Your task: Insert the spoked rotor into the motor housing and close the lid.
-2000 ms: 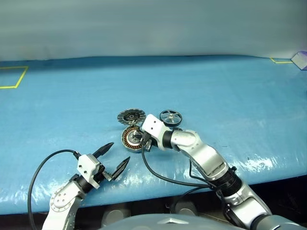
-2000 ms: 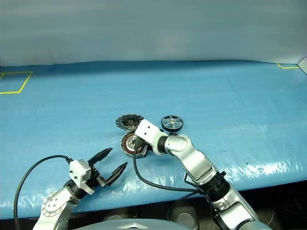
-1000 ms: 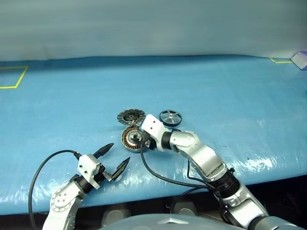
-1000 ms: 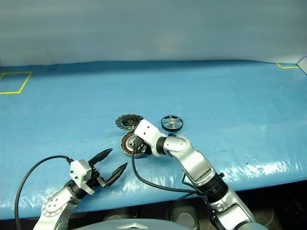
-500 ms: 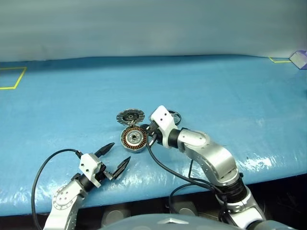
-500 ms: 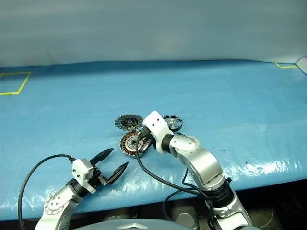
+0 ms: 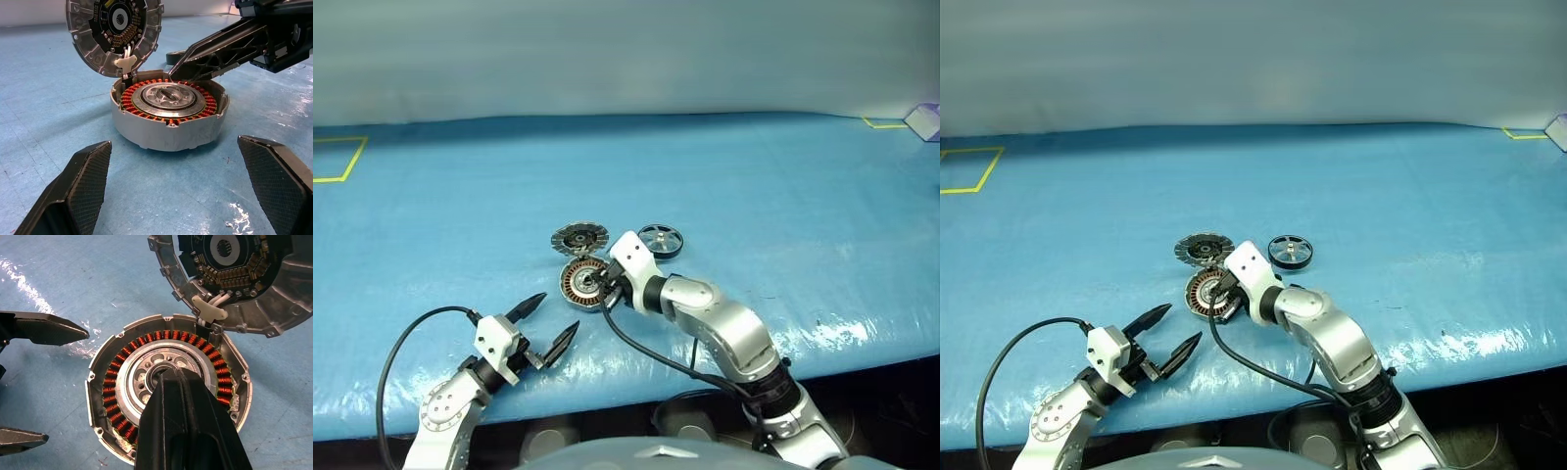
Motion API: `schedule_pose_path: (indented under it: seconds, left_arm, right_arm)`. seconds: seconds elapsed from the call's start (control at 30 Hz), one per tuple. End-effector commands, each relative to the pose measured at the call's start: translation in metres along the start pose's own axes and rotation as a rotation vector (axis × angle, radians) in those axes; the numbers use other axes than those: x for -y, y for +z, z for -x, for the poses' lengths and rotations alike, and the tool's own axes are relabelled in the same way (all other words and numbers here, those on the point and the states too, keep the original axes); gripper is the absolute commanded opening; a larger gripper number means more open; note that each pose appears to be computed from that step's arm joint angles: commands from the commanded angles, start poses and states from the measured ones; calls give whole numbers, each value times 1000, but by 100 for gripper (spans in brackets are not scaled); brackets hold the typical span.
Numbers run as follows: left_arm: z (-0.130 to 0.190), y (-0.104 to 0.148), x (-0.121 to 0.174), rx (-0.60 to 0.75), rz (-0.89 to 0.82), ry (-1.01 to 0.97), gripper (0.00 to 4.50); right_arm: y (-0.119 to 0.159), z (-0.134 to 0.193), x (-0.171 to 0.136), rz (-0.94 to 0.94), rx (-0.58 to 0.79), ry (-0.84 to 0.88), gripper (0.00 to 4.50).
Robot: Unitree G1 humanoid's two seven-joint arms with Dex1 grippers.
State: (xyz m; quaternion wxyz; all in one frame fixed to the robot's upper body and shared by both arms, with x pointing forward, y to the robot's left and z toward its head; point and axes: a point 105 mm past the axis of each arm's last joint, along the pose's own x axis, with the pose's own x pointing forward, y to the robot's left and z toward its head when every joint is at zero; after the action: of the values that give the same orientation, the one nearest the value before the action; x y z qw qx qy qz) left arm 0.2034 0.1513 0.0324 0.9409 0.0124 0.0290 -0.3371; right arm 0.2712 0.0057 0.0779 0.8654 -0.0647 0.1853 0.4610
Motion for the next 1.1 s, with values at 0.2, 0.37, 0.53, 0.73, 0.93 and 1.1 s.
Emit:
schedule_pose_path:
  seconds: [0.2, 0.37, 0.53, 0.73, 0.93, 1.1]
  left_arm:
    - [0, 6, 0, 17, -21, -7, 450]
    - [0, 6, 0, 15, -23, -7, 450]
    - [0, 6, -1, 12, -25, -6, 450]
    - [0, 6, -1, 7, -28, -8, 450]
    - [0, 5, 0, 3, -26, -9, 450]
    - [-1, 4, 0, 1, -24, -12, 450]
  right_arm:
    - [5, -4, -5, -2, 39, 22, 3]
    - [1, -7, -6, -12, 35, 31, 3]
    - [0, -12, -7, -21, 41, 43, 3]
    - [-1, -16, -10, -12, 42, 62, 3]
    - [-2, -15, -10, 22, 2, 49, 3]
    - [3, -12, -13, 21, -31, 49, 3]
